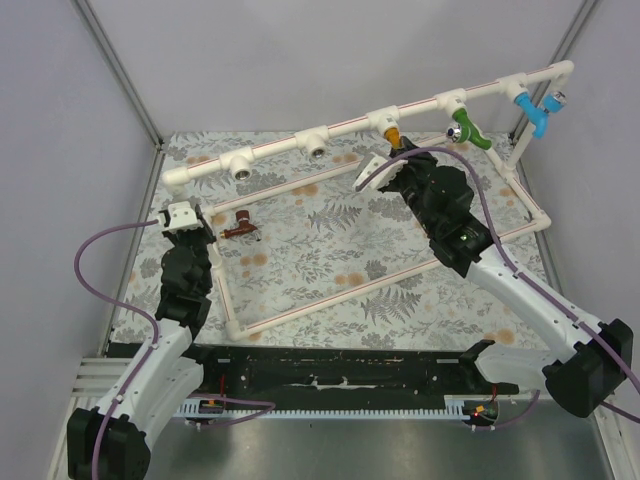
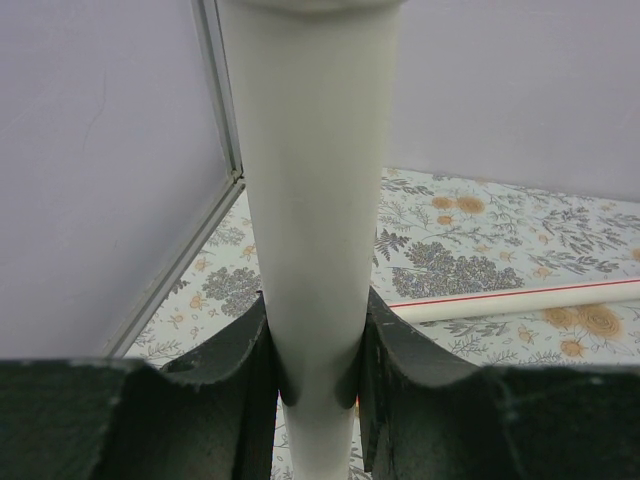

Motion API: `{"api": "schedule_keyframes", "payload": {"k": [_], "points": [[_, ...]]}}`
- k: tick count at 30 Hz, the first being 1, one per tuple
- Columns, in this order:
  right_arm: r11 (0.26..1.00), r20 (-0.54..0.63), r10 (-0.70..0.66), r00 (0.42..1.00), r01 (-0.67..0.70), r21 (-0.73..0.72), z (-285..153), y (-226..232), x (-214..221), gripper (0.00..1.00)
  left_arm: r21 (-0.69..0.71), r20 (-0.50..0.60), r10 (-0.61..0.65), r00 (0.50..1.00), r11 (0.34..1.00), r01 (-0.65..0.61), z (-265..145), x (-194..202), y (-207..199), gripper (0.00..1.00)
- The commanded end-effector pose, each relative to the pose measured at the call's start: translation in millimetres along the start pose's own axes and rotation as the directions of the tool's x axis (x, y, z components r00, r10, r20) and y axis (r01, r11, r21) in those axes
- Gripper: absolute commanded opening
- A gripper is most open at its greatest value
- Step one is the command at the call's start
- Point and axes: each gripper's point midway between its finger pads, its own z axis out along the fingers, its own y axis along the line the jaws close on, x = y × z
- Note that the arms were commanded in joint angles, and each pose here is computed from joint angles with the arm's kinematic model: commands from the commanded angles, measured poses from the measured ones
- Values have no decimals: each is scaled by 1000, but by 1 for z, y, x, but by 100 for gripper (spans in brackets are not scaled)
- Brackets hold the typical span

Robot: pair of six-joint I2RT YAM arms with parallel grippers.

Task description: Install the water faucets

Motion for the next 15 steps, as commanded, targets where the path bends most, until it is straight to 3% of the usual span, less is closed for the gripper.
{"api": "schedule_keyframes", "payload": {"k": [1, 4, 8, 11, 15], "points": [[810, -48, 586, 809, -583, 65, 1, 25, 12, 17, -2, 91, -42, 995, 999, 42, 3, -34, 1, 2], [642, 21, 761, 648, -759, 111, -1, 14, 3, 9, -3, 92, -43, 995, 999, 43, 2, -35, 1, 2], [464, 113, 870, 479, -875, 137, -4, -5, -4, 4, -5, 95, -44, 995, 999, 45, 2, -35, 1, 2], [403, 168, 892, 420, -907, 127, -10, -22, -14, 4, -5, 96, -45, 994, 999, 46, 2, -36, 2, 2], [427, 210, 877, 432, -901, 70, -20, -36, -29, 32, -1, 96, -52, 994, 999, 53, 2, -36, 1, 2]]}}
